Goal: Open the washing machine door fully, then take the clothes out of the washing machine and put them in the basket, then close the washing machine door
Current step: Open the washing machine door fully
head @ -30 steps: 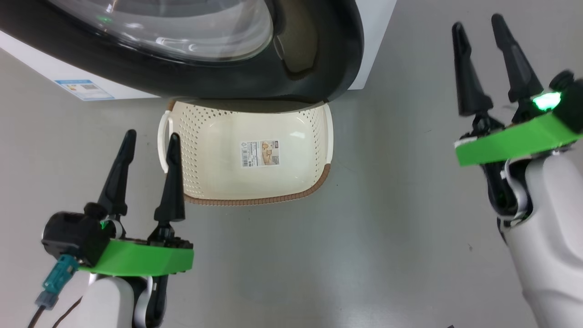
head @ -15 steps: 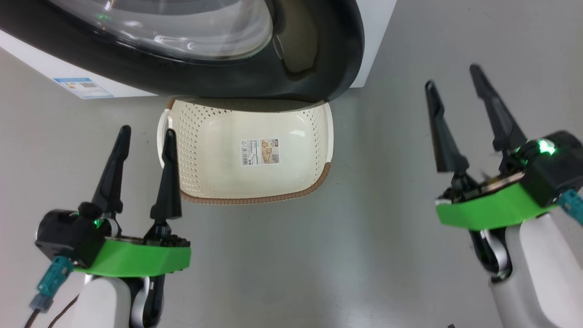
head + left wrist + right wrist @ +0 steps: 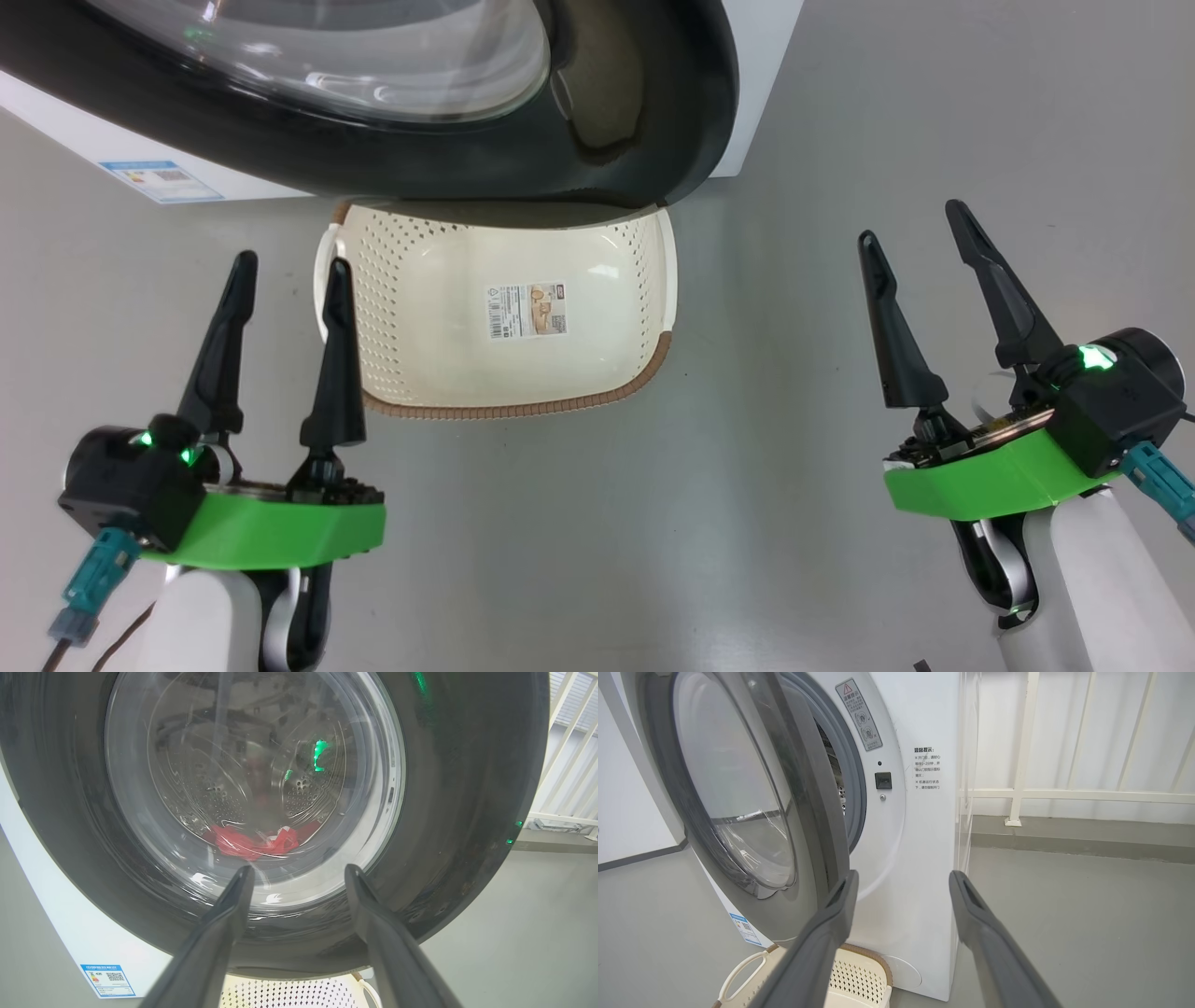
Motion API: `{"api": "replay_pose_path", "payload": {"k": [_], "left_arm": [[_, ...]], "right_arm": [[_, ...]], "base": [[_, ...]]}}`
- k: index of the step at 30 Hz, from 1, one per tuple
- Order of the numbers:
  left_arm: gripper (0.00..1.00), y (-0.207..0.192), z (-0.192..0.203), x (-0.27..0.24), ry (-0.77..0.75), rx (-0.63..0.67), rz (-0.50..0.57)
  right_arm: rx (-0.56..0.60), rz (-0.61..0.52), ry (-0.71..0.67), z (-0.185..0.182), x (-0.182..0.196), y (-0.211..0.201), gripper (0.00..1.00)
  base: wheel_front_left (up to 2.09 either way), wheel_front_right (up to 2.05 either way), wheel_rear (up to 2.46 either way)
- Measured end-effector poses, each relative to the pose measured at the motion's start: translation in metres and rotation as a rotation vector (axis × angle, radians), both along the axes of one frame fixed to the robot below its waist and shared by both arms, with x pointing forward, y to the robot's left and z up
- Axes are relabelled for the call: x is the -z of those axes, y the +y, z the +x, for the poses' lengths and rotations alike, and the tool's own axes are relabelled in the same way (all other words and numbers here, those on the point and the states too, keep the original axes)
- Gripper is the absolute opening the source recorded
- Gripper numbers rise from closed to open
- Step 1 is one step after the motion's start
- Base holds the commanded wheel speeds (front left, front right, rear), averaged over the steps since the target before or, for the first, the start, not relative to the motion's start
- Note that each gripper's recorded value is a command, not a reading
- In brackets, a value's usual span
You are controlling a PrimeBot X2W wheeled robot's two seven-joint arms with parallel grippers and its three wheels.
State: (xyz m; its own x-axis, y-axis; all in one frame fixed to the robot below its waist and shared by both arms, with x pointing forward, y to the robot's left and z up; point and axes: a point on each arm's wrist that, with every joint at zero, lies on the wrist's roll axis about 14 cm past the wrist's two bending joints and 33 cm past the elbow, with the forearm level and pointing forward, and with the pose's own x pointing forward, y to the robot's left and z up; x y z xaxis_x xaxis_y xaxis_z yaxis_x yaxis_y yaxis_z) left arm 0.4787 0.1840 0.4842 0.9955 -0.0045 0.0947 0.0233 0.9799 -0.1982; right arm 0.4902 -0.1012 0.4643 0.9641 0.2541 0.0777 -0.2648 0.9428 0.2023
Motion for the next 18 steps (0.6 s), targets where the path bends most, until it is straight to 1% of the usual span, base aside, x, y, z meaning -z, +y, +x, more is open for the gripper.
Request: {"api": "replay_pose_path", "payload": {"k": [12,13,14,16,17,18], "left_arm": [[1.0,0.0009,-0.0017,-0.0016,-0.002,-0.002,0.002],[1.0,0.001,-0.0019,-0.0014,-0.002,-0.002,0.002],[1.0,0.0009,-0.0022,-0.0007,0.0,-0.002,0.002],[1.0,0.0008,-0.0023,-0.0004,0.001,-0.002,0.002],[1.0,0.0008,-0.0023,-0.0004,0.001,-0.002,0.002],[1.0,0.0004,-0.0027,-0.0003,0.002,-0.001,0.002]], "right_arm": [[0.005,0.003,-0.002,0.0007,-0.0009,-0.0007,1.0],[0.005,0.004,0.001,0.0007,-0.0001,-0.0009,0.47],[0.008,0.017,0.012,0.0007,0.0025,-0.0013,0.0],[0.019,0.055,0.026,0.0027,0.0044,-0.0034,0.0],[0.019,0.055,0.026,0.0027,0.0044,-0.0034,0.0],[0.042,0.124,0.035,0.0088,0.0034,-0.0082,0.0]], "base": [[0.0,0.0,0.0],[0.0,0.0,0.0],[0.0,0.0,0.0],[0.0,0.0,0.0],[0.0,0.0,0.0],[0.0,0.0,0.0]]}}
